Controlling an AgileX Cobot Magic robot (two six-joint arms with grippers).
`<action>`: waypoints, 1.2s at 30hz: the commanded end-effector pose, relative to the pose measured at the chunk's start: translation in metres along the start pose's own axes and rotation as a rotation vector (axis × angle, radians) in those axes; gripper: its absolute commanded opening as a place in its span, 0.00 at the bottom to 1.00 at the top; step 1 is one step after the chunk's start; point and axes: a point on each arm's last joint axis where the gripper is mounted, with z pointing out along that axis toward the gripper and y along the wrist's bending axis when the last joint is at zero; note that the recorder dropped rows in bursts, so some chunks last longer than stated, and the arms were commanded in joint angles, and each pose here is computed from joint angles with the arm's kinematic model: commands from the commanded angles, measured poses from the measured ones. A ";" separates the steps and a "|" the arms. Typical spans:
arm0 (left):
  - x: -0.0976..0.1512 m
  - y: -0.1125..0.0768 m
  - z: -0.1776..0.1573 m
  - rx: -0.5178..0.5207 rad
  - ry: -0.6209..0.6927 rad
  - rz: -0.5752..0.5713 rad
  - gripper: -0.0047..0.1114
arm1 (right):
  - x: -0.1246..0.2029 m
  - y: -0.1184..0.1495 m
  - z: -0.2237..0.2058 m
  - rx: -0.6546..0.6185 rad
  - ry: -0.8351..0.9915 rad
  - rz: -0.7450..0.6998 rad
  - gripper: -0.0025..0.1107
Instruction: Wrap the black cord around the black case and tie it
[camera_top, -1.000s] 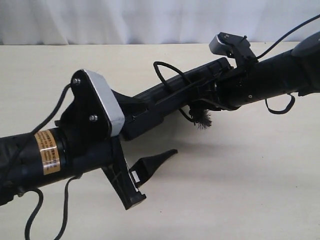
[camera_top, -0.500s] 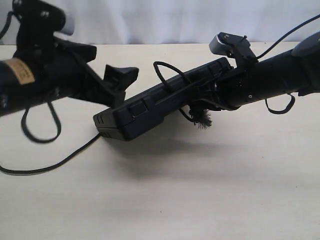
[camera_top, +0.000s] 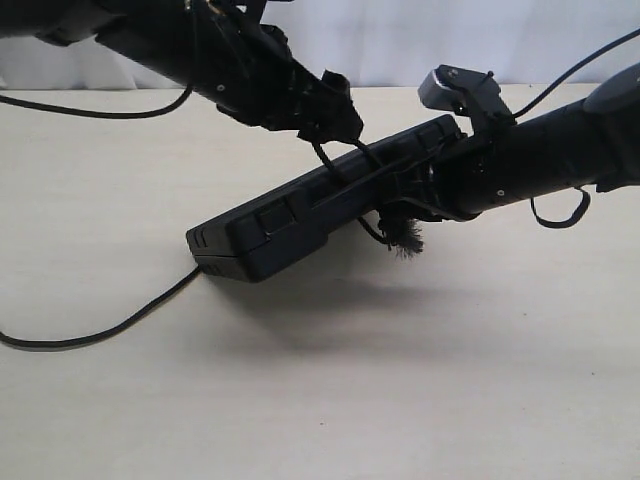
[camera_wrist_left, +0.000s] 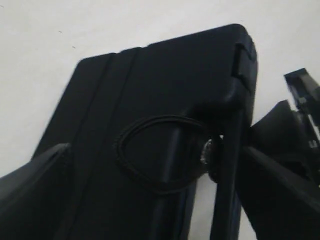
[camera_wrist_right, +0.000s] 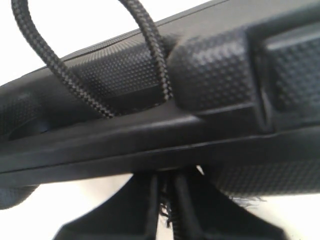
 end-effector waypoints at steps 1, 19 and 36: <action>-0.006 0.015 0.003 0.058 -0.034 -0.074 0.73 | -0.003 0.001 -0.004 0.004 -0.027 0.006 0.06; -0.002 0.019 0.030 0.120 -0.033 -0.075 0.04 | -0.002 0.002 -0.004 -0.009 -0.015 0.001 0.06; -0.005 0.022 0.030 0.094 -0.069 -0.086 0.04 | 0.011 -0.003 -0.035 0.215 0.140 -0.027 0.43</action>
